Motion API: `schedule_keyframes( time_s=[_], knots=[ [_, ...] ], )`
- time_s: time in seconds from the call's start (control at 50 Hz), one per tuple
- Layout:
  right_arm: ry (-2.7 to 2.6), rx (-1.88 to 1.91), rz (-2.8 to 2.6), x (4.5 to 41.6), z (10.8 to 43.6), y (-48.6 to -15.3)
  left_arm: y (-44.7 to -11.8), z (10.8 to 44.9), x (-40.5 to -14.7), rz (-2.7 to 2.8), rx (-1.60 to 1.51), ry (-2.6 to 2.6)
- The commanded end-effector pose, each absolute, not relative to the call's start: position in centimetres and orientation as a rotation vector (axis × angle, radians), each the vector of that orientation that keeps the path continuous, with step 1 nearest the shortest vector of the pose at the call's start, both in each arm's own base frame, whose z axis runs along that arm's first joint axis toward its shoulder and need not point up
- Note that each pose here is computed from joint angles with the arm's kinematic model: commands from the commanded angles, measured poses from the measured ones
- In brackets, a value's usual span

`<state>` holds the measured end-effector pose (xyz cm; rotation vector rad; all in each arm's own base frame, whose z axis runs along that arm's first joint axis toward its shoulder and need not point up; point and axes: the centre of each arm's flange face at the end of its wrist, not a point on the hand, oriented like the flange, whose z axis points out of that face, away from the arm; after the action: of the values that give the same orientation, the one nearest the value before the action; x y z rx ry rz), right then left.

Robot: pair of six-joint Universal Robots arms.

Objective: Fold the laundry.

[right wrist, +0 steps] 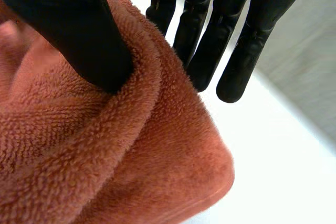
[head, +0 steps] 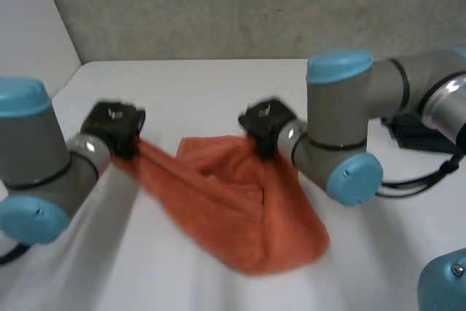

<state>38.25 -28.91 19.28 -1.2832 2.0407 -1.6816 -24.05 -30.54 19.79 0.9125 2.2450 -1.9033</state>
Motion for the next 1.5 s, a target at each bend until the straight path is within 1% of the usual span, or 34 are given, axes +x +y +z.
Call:
schedule_keyframes(
  time_s=[0.02, 0.04, 0.06, 0.08, 0.1, 0.12, 0.16, 0.18, 0.22, 0.24, 0.26, 0.32, 0.34, 0.38, 0.4, 0.46, 0.48, 0.54, 0.56, 0.62, 0.7, 0.72, 0.78, 0.8, 0.88, 0.9, 0.96, 1.08, 1.1, 1.14, 1.2, 1.3, 1.4, 1.5],
  knots=[
    [1.745, -1.014, -2.203, 39.2, 29.0, -32.2, -35.9, 30.5, -25.4, -2.339, 0.677, 1.725],
    [1.668, -0.939, -2.29, 39.0, 31.4, -32.3, -36.1, 31.7, -25.5, -2.382, 0.642, 1.676],
    [1.628, -0.905, -2.33, 38.9, 32.7, -32.2, -36.3, 32.7, -25.5, -2.426, 0.61, 1.625],
    [1.595, -0.876, -2.364, 38.7, 33.8, -32.0, -36.5, 34.5, -25.6, -2.499, 0.56, 1.526],
    [1.559, -0.849, -2.396, 38.4, 34.9, -31.8, -36.4, 35.2, -25.7, -2.529, 0.539, 1.481],
    [1.502, -0.808, -2.44, 38.0, 36.8, -31.3, -36.3, 35.9, -25.8, -2.559, 0.523, 1.438],
    [1.472, -0.802, -2.459, 37.5, 37.7, -30.9, -35.2, 38.3, -25.9, -2.643, 0.471, 1.314],
    [1.463, -0.8, -2.467, 37.2, 38.1, -30.6, -34.8, 38.8, -25.9, -2.663, 0.461, 1.286],
    [1.49, -0.8, -2.467, 36.2, 38.2, -30.4, -34.2, 39.4, -25.8, -2.685, 0.444, 1.252],
    [1.503, -0.807, -2.461, 35.9, 38.0, -30.3, -33.8, 39.2, -25.6, -2.687, 0.444, 1.251],
    [1.543, -0.842, -2.44, 35.0, 37.3, -30.2, -33.6, 38.8, -25.6, -2.682, 0.45, 1.262],
    [1.611, -0.893, -2.387, 33.9, 35.8, -30.1, -33.1, 36.5, -25.8, -2.644, 0.498, 1.341],
    [1.669, -0.95, -2.321, 33.3, 34.2, -29.7, -33.1, 35.8, -25.7, -2.626, 0.511, 1.37],
    [1.73, -1.012, -2.255, 32.7, 32.5, -29.2, -32.7, 33.7, -25.7, -2.578, 0.551, 1.45],
    [1.8, -1.105, -2.169, 32.0, 30.6, -28.3, -32.5, 32.9, -25.7, -2.562, 0.567, 1.477],
    [1.931, -1.274, -2.015, 30.8, 27.2, -26.8, -31.3, 29.5, -26.1, -2.496, 0.651, 1.591],
    [2.018, -1.414, -1.888, 30.0, 24.8, -25.6, -30.9, 28.7, -26.3, -2.483, 0.672, 1.616],
    [2.119, -1.679, -1.619, 28.8, 21.5, -23.0, -29.3, 26.3, -27.2, -2.446, 0.765, 1.689],
    [2.153, -1.853, -1.435, 27.8, 20.0, -21.3, -29.0, 25.9, -27.4, -2.441, 0.779, 1.701],
    [2.17, -2.001, -1.292, 26.8, 19.4, -20.3, -27.9, 24.9, -28.0, -2.421, 0.83, 1.736],
    [2.203, -1.885, -1.512, 27.3, 21.1, -22.2, -27.2, 24.4, -28.2, -2.414, 0.856, 1.753],
    [2.195, -1.794, -1.638, 27.8, 22.3, -23.4, -27.1, 24.4, -28.2, -2.415, 0.858, 1.753],
    [2.169, -1.652, -1.78, 28.4, 24.1, -24.6, -26.9, 24.6, -28.3, -2.42, 0.86, 1.747],
    [2.143, -1.573, -1.839, 28.8, 25.3, -25.2, -26.9, 24.6, -28.3, -2.42, 0.86, 1.747],
    [2.072, -1.386, -1.929, 29.8, 27.8, -26.6, -26.7, 25.4, -28.2, -2.44, 0.848, 1.726],
    [2.064, -1.363, -1.929, 30.0, 27.9, -26.9, -26.5, 25.8, -28.1, -2.451, 0.843, 1.715],
    [2.041, -1.282, -1.887, 31.7, 27.1, -28.5, -26.1, 26.4, -27.9, -2.465, 0.837, 1.702],
    [2.045, -1.167, -1.814, 33.4, 26.0, -30.9, -24.8, 27.8, -27.6, -2.512, 0.856, 1.655],
    [2.046, -1.151, -1.778, 33.9, 25.1, -31.5, -24.6, 27.9, -27.5, -2.517, 0.86, 1.65],
    [2.024, -1.143, -1.751, 34.6, 24.4, -32.0, -23.9, 28.5, -27.4, -2.539, 0.876, 1.623],
    [1.958, -1.149, -1.669, 36.5, 23.0, -32.0, -23.1, 29.5, -27.4, -2.575, 0.891, 1.581],
    [1.926, -1.166, -1.498, 37.7, 20.1, -32.1, -22.4, 30.5, -27.3, -2.611, 0.906, 1.536],
    [1.879, -1.177, -1.326, 38.8, 16.9, -31.7, -22.3, 30.5, -27.4, -2.615, 0.936, 1.519],
    [1.864, -1.153, -1.254, 39.2, 15.0, -31.8, -22.5, 30.1, -27.4, -2.586, 0.965, 1.509]
  ],
)
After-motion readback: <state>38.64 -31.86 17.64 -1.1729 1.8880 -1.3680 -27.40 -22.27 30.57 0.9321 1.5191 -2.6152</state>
